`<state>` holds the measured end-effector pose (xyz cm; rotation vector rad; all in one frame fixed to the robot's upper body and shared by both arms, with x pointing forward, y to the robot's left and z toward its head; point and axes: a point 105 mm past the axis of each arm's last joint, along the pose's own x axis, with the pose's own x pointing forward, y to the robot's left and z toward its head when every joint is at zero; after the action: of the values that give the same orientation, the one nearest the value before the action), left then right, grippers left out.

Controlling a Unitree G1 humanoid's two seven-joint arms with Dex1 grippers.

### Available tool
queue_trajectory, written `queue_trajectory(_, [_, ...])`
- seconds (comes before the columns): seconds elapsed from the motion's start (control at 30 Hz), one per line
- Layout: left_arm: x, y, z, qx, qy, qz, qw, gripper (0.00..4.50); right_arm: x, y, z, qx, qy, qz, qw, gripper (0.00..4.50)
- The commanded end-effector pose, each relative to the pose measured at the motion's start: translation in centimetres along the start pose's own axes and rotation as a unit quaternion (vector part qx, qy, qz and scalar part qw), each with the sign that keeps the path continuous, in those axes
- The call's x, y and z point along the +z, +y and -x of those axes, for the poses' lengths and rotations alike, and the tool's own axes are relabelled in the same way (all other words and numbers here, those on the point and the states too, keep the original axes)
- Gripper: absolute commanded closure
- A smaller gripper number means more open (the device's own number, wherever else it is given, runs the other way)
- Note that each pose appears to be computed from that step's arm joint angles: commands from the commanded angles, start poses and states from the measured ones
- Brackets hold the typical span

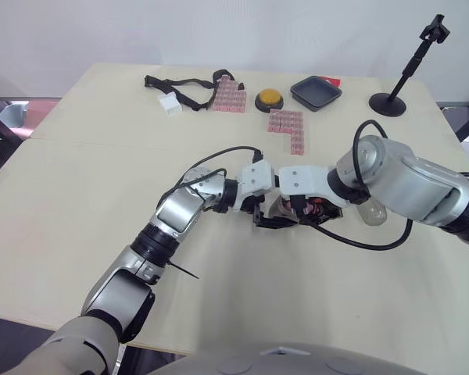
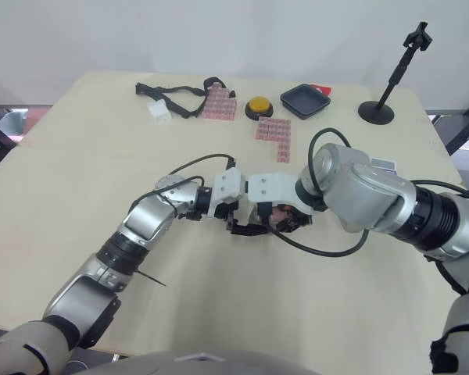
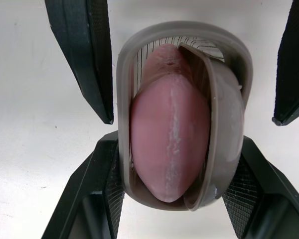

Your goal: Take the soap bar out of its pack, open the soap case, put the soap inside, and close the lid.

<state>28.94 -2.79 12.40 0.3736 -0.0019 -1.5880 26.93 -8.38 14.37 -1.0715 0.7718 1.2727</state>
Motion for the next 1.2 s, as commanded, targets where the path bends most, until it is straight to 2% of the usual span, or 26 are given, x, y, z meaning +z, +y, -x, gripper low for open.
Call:
queue_trajectory(0.03, [0.55,0.0,-0.03,-0.001,-0.007,-0.017,1.0,0.0,0.68,-0.76,1.12,-0.029,-0.014,0.009,0.999,2.38])
queue_trajectory(0.2, [0.44,-0.01,-0.15,-0.002,-0.005,-0.018,1.0,0.0,0.89,-0.85,1.09,-0.028,-0.017,0.008,0.999,2.38])
queue_trajectory(0.3, [0.36,-0.05,-0.09,-0.002,-0.005,-0.016,1.0,0.8,0.91,-0.83,1.05,-0.028,-0.018,0.007,0.999,2.38])
queue_trajectory(0.43, [0.32,0.1,0.06,-0.001,-0.004,-0.018,1.0,2.18,0.82,-0.83,1.0,-0.027,-0.016,0.006,0.999,2.38])
queue_trajectory(0.5, [0.36,0.15,0.08,-0.001,-0.004,-0.018,1.0,2.31,0.79,-0.78,0.96,-0.026,-0.016,0.006,1.0,2.38])
queue_trajectory(0.53, [0.37,0.17,0.08,-0.001,-0.004,-0.019,1.0,2.55,0.8,-0.76,0.93,-0.025,-0.016,0.007,1.0,2.38])
queue_trajectory(1.2, [0.25,-0.14,0.21,-0.008,-0.017,-0.008,1.0,2.58,1.07,-0.48,0.69,-0.015,-0.025,0.004,1.0,2.38])
